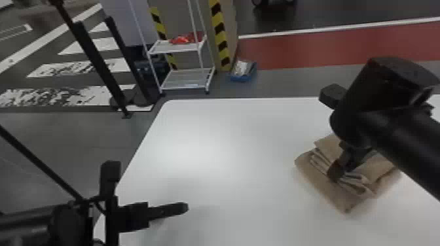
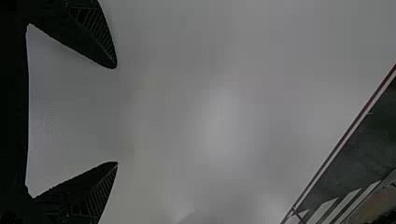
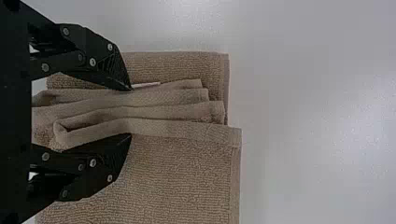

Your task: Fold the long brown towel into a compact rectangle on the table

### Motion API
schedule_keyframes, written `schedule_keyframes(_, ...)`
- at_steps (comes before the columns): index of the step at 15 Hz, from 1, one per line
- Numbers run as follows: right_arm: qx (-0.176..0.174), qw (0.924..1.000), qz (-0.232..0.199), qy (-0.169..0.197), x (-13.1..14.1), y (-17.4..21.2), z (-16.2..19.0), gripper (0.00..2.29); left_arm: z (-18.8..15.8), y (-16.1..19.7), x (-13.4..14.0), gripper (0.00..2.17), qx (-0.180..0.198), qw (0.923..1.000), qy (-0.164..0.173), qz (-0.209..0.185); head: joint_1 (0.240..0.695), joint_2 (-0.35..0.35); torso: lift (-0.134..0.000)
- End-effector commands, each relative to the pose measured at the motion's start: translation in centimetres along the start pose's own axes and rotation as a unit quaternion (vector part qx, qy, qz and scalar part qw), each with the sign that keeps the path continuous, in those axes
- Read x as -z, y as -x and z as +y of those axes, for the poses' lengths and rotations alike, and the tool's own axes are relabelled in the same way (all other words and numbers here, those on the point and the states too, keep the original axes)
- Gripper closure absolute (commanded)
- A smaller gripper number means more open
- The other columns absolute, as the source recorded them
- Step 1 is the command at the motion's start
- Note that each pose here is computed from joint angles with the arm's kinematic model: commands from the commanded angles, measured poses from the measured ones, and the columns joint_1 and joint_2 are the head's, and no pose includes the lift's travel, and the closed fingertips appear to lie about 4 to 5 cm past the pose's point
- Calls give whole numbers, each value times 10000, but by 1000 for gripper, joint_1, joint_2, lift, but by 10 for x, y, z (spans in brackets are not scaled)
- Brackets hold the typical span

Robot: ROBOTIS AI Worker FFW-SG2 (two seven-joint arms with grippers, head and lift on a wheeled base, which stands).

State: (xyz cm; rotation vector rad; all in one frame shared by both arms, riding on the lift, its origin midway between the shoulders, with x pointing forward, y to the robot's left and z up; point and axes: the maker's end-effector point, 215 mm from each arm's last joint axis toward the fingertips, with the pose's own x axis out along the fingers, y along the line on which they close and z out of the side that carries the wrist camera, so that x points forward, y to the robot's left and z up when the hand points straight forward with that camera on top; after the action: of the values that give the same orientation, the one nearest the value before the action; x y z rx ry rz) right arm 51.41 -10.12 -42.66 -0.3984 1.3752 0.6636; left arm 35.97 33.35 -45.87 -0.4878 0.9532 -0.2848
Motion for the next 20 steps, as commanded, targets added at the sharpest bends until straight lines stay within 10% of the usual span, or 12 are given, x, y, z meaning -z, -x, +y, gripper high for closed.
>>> schedule_keyframes(1,7,10000,11,-2,1,-1,1,653,1,1,0,87,-1,10000,-3,-7,695,292,-123)
schedule_keyframes(9,-111,9994,-316,-51,-9,9,4,1285,0,1,-5,87,32,10000,-65,-49,695,296,-123)
schedule_keyframes(20,385,9973,-209,587,48,7,-18,1295,-11,-21,-10,87,12,9997,-215,79,695,267,-123)
